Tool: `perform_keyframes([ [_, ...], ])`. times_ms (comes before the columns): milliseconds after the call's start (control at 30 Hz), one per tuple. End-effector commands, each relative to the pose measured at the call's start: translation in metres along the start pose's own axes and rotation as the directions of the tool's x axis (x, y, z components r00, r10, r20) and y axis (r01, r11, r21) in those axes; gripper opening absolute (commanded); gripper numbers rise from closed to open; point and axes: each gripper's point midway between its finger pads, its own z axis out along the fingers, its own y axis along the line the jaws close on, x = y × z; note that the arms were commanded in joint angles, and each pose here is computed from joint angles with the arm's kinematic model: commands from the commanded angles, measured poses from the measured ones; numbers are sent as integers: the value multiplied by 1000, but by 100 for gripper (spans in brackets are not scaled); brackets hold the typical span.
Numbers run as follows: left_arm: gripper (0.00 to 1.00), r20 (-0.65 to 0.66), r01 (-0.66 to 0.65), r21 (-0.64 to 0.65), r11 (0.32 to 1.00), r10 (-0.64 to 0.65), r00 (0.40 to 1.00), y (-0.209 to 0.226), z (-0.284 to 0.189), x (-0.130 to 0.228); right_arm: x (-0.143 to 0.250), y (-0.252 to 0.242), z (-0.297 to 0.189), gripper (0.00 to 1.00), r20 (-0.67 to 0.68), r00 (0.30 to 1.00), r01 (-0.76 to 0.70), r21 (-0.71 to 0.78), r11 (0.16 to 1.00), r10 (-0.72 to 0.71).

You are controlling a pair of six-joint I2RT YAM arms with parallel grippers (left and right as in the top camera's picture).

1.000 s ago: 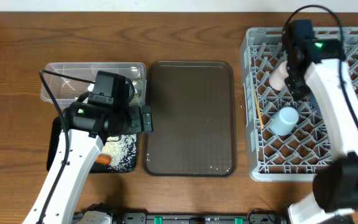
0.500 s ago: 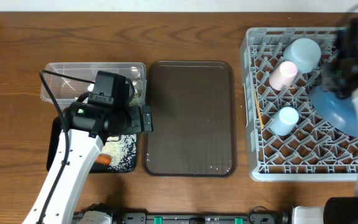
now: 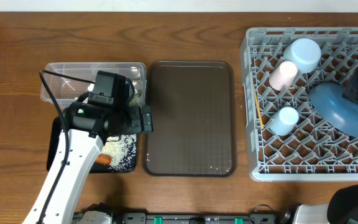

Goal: Sort waste into correct bins and load items into the dishwasher rack
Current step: 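Lower the blue plate into the rack's right side with the right gripper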

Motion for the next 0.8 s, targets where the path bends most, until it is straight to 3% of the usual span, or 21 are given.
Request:
perform_keyframes([
  [0,98,11,2,-11,1000,-2,1000,2,-2,-3,17,-12,24,4,-61,996,-68,7,998,68],
  [300,98,11,2,-11,1000,-2,1000,2,-2,-3,46,-6,41,5,-158,981,-118,-28,993,112],
  [600,98,10,2,-11,1000,-2,1000,2,-2,-3,40,6,26,16,-136,984,-126,-98,987,112],
  [633,98,11,2,-11,1000,-2,1000,2,-2,-3,36,9,21,28,-121,986,-127,-122,984,112],
  [667,98,10,2,-11,1000,-2,1000,2,-2,-3,32,13,15,72,-107,988,-127,-148,981,112],
  [700,98,11,2,-11,1000,-2,1000,2,-2,-3,28,18,9,99,-90,990,-127,-181,975,112],
  [767,98,11,2,-11,1000,-2,1000,2,-2,-3,21,28,-4,99,-63,991,-127,-244,961,115],
])
